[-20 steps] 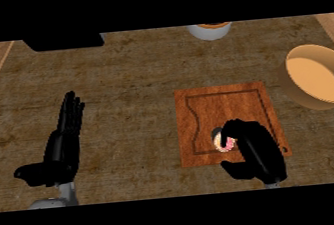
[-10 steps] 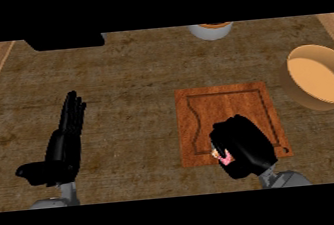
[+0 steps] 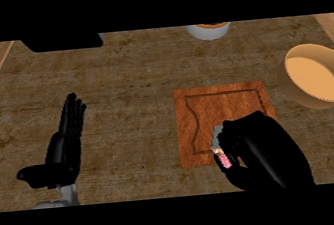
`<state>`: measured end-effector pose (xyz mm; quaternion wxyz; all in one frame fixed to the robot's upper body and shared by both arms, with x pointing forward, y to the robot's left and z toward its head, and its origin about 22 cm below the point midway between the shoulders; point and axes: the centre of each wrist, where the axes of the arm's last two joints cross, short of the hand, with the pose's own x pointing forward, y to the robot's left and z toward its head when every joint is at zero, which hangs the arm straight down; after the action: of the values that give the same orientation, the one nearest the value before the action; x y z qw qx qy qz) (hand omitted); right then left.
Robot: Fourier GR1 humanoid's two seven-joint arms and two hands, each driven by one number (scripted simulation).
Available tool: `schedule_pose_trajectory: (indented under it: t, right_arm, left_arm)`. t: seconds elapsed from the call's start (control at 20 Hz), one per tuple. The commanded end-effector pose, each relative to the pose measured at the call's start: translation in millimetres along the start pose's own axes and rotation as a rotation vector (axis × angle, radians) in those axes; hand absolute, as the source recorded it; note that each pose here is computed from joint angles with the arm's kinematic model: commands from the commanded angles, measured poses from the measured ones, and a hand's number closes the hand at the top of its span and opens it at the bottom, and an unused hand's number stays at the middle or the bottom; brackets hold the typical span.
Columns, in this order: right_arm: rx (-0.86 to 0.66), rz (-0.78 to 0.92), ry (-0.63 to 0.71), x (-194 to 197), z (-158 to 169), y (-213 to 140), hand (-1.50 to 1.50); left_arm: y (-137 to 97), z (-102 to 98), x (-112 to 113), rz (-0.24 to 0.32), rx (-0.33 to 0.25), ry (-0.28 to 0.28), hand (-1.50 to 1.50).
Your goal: Pick the cupcake from the cutting board and place it in the pot
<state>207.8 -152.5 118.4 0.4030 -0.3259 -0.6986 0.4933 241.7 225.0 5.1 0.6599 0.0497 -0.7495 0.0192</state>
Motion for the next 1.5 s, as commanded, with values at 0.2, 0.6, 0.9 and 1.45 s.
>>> schedule_pose_trajectory:
  t: [0.2, 0.6, 0.9, 1.45]
  right_arm:
    - [-0.197, 0.067, 0.140, 11, 17, -68, 1.50]
    - [-0.265, 0.090, 0.318, -23, 9, -93, 1.50]
    - [-0.275, 0.104, 0.391, -99, -4, -112, 1.50]
    - [-0.270, 0.104, 0.453, -225, -11, -131, 1.50]
  left_arm:
    - [18, 9, -5, -0.008, -0.007, -0.001, 0.00]
    - [3, 2, 4, -0.001, 0.002, -0.008, 0.00]
    - [4, 2, 1, -0.007, -0.006, 0.005, 0.00]
    - [-7, 2, 13, 0.000, -0.016, -0.027, 0.00]
